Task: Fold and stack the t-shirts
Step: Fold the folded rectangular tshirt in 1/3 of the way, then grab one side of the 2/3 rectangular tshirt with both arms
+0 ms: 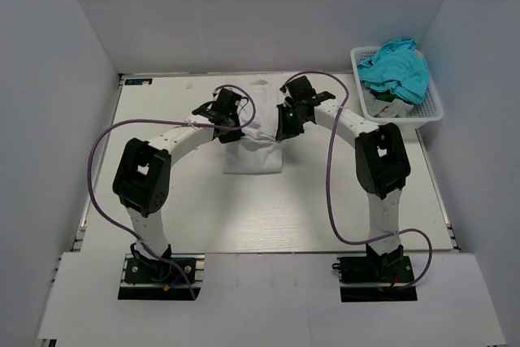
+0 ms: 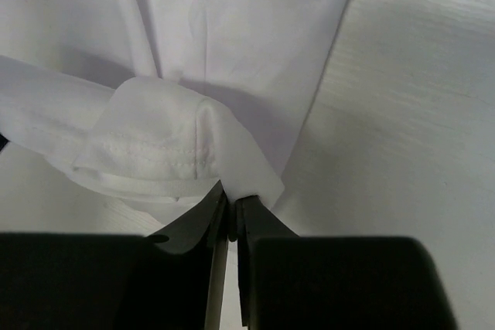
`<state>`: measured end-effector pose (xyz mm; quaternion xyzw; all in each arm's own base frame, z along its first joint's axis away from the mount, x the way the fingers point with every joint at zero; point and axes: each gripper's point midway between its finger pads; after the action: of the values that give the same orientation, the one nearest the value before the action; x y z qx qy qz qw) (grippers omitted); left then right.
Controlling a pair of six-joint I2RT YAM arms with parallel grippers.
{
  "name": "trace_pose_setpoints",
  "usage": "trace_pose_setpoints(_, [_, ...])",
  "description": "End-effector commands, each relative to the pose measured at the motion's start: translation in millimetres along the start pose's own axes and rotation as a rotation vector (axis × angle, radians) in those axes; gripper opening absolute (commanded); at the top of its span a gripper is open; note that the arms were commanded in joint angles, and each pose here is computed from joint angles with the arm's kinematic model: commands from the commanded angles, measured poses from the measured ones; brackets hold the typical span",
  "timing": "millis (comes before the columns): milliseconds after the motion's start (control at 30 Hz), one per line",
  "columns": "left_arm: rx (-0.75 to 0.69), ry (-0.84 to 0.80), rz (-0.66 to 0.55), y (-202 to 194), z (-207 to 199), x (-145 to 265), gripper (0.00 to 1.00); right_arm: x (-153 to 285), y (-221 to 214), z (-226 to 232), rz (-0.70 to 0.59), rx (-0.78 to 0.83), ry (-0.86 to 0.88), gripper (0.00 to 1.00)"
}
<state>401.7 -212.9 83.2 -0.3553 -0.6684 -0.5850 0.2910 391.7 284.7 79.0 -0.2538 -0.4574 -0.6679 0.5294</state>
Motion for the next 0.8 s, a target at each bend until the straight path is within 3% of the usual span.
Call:
trace_pose_setpoints(0, [-0.01,-0.077,-0.026,18,-16,-6,0.0,2,27,25,-0.052,0.06,0.131,0.14])
trace_pose_setpoints(167, [0.014,-0.06,-0.01,32,-15,-25,0.03,-12,50,37,-0.054,0.065,0.231,0.21])
trace_pose_setpoints(200, [0.042,-0.025,-0.014,40,-4,-27,0.17,-12,56,38,-0.06,0.066,0.246,0.27])
trace_pose_setpoints(267, [0.086,0.04,-0.046,64,12,-29,0.53,-15,76,46,-0.087,0.065,0.291,0.49])
trace_pose_setpoints(300, [0.116,0.057,-0.061,79,26,-28,0.99,-6,95,56,-0.131,0.085,0.32,0.53])
trace_pose_setpoints(333, [0.138,0.048,-0.11,107,27,-19,1.0,-9,102,51,-0.125,0.058,0.335,0.57])
trace_pose_setpoints(367, [0.184,0.073,-0.082,108,37,-22,1.0,-2,116,63,-0.15,0.071,0.372,0.62])
trace_pose_setpoints(400, [0.233,0.094,-0.083,120,50,-18,1.0,8,131,73,-0.19,0.089,0.406,0.88])
trace_pose_setpoints(433, [0.268,0.078,-0.135,150,48,-1,1.0,19,139,74,-0.198,0.067,0.439,0.9])
trace_pose_setpoints(600, [0.252,-0.016,-0.178,161,33,22,1.0,64,129,94,-0.248,0.148,0.517,0.9])
trace_pose_setpoints(633, [0.25,-0.019,-0.151,142,37,27,1.0,45,104,75,-0.182,0.108,0.479,0.9])
trace_pose_setpoints(700, [0.247,-0.01,-0.105,108,45,19,1.0,57,86,68,-0.191,0.139,0.443,0.9])
trace_pose_setpoints(767, [0.211,-0.045,-0.111,93,39,37,1.0,47,54,39,-0.152,0.107,0.36,0.9])
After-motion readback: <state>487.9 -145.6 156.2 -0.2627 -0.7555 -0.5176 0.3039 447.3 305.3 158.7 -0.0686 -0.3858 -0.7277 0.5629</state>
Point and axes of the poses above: each gripper's point midway between its finger pads, its own x axis back along the fingers, its own z axis along the line the jaws close on, y = z × x, and after that the axes turned 9 degrees about -x, right-handed
